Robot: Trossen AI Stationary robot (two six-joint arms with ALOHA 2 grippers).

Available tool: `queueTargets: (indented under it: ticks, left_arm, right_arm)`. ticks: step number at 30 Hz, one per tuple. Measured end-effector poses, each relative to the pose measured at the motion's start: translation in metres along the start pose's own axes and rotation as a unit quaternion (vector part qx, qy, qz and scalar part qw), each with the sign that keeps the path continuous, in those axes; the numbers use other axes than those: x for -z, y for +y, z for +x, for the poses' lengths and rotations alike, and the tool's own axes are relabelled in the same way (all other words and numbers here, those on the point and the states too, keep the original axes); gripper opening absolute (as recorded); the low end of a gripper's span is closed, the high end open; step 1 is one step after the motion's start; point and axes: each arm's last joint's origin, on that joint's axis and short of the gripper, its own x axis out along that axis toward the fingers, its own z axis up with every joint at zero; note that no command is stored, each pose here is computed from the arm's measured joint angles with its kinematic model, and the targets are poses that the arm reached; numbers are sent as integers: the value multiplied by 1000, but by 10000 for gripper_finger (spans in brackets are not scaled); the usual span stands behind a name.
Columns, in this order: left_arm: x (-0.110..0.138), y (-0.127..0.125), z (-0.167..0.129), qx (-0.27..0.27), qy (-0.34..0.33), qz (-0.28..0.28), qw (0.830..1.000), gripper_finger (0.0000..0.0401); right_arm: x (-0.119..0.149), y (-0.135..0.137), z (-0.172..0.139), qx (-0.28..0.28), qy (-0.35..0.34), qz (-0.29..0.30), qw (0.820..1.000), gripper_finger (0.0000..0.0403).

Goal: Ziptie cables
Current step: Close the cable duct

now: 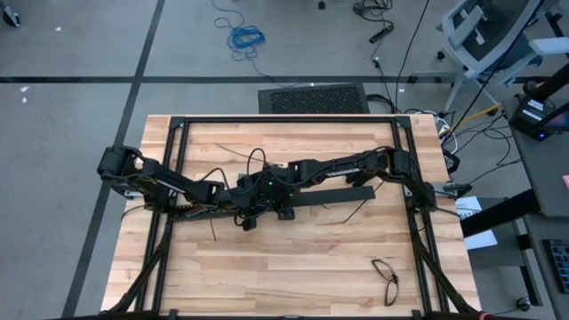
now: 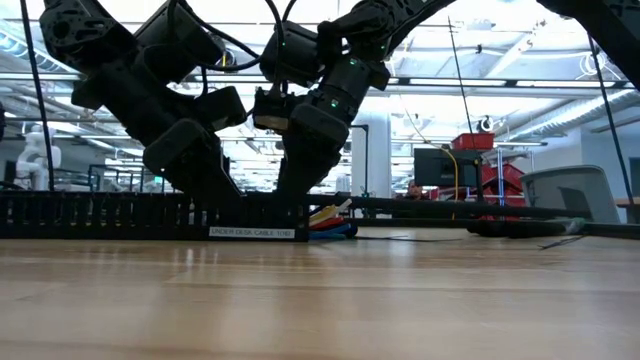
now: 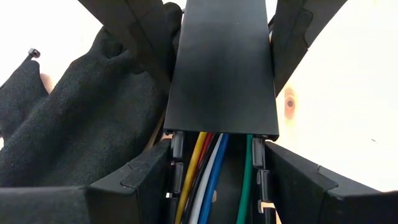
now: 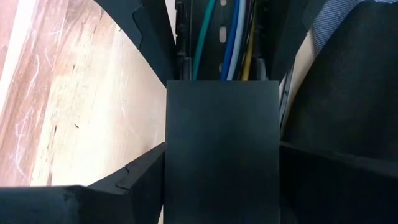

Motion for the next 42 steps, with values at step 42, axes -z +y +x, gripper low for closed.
queueTargets:
  ticks: [42]
  left_arm:
    - [11,-1,-11,27,94,-32,995,375]
  right_arm:
    - [3,1,0,1,15,-1,1000,256]
